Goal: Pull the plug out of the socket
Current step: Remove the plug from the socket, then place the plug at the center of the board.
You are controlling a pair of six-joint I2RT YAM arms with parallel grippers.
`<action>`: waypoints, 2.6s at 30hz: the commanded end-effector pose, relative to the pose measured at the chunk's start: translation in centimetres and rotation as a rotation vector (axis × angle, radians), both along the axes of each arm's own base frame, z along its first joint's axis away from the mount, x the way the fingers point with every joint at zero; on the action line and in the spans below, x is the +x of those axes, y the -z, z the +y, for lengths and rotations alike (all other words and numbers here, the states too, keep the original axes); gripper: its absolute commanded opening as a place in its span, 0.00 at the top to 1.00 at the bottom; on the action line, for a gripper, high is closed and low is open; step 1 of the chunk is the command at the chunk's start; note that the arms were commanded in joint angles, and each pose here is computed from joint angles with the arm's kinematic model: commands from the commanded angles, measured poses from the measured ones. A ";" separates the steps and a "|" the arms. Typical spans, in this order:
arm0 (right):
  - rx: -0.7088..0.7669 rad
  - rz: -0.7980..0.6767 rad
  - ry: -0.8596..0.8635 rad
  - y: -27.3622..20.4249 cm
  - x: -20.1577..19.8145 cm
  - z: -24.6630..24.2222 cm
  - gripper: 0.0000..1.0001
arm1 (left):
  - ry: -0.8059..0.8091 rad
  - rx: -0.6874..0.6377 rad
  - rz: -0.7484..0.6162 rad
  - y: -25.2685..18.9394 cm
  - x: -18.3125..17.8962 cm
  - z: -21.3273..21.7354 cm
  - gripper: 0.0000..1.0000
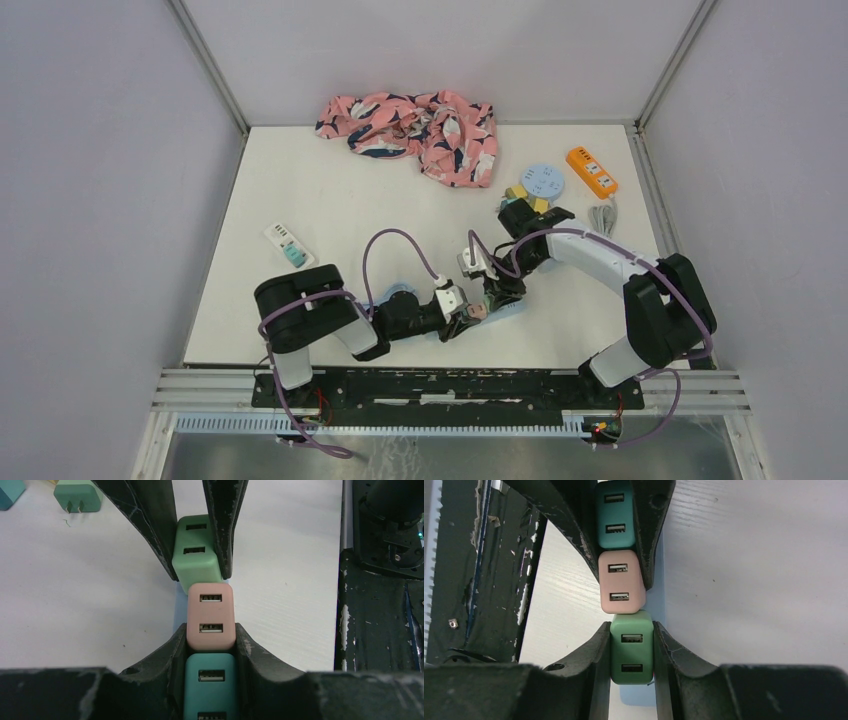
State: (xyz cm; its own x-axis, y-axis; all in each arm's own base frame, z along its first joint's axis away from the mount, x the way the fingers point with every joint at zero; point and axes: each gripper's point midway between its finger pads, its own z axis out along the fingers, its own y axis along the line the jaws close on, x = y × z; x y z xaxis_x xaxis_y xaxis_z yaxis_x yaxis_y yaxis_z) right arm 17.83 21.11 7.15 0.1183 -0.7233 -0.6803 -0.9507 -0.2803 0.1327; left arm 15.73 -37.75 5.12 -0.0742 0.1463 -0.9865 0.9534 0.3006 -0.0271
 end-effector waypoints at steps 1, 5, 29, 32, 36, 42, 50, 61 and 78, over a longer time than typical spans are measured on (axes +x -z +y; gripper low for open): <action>0.100 -0.038 0.060 -3.3 2.7 1.8 1.00 | -0.013 0.120 0.024 3.0 -0.2 1.7 0.97; 0.083 -0.056 0.072 -3.6 3.2 -0.5 1.00 | -0.022 0.128 0.039 3.4 0.0 2.0 0.97; 0.374 0.113 1.548 -5.5 23.6 -7.9 0.89 | -0.120 -0.103 0.088 -7.5 1.2 1.5 0.10; 0.375 0.102 1.621 -5.0 24.5 -8.7 0.80 | -0.132 -0.125 0.086 -8.5 1.1 2.1 0.09; 0.346 0.133 1.677 -3.6 25.4 -9.4 0.73 | -0.138 -0.144 0.083 -9.5 0.8 2.8 0.08; 0.317 0.171 1.719 -2.3 26.7 -10.7 0.68 | -0.165 -0.150 0.091 -9.6 0.6 4.0 0.07; 0.317 0.174 1.689 -2.8 26.6 -11.6 0.48 | -0.193 -0.157 0.097 -9.6 0.4 5.3 0.02; 0.417 0.122 1.411 -8.8 23.3 -9.7 0.53 | -0.211 -0.186 0.122 -9.4 0.3 6.2 0.01; 0.511 0.149 0.715 -15.1 11.7 -4.8 0.49 | -0.197 -0.204 0.114 -9.6 0.2 6.6 0.00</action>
